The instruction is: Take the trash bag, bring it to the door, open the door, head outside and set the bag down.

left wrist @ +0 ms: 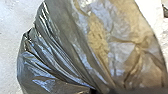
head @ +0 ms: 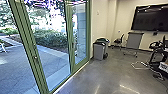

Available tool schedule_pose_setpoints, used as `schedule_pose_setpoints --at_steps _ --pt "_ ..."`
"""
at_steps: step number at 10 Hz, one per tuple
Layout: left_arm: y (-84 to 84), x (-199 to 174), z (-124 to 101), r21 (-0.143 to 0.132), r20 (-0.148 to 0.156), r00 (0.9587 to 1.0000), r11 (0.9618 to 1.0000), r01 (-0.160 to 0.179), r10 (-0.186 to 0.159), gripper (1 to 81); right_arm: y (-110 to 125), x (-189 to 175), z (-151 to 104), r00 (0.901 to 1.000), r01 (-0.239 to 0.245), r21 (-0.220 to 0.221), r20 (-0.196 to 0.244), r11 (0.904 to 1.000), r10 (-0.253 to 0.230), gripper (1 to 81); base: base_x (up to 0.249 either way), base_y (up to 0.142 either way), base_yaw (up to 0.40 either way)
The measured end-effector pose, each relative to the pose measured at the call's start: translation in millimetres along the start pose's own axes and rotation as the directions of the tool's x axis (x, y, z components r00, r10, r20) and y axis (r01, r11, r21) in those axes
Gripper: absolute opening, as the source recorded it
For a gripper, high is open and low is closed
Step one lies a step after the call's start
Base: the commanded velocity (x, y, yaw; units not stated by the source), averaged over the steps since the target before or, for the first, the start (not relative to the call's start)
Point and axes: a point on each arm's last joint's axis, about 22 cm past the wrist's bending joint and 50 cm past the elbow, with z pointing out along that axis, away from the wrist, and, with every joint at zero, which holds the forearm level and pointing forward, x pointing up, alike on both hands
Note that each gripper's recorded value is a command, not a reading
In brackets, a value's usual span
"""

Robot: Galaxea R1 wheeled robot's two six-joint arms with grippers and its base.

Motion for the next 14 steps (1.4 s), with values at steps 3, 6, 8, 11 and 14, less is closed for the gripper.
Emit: schedule_pose_setpoints --at_steps 3,6,8,11,14 --pt "0.1 -0.4 0.0 0.000 0.001 1.0000 1.0000 0.000 0.000 1.0 -0.3 -0.1 0.1 1.0000 0.001 0.000 0.000 1.0000 -0.001 81.1 0.146 -0.070 0.000" --pt "0.9 0.7 0.3 -0.001 0.000 1.0000 1.0000 0.000 0.000 1.0 -0.3 0.1 0.1 1.0000 0.002 0.000 0.001 1.0000 -0.002 81.1 0.142 0.000 0.000" --pt "1.9 0.1 0.4 -0.002 0.000 1.0000 1.0000 0.000 0.000 1.0 -0.6 -1.8 0.2 1.0000 -0.003 0.001 0.001 1.0000 0.003 81.1 0.139 0.000 0.000" --pt "2.0 -1.1 0.3 -0.002 0.001 1.0000 1.0000 0.000 0.000 1.0 -0.7 -2.8 0.3 1.0000 -0.002 0.001 0.002 1.0000 0.002 81.1 0.150 -0.044 0.000" --pt "2.4 0.9 0.6 -0.002 -0.002 1.0000 1.0000 0.000 0.000 1.0 -0.3 -3.0 0.3 1.0000 0.000 0.000 0.002 1.0000 0.000 81.1 0.156 -0.071 0.000"
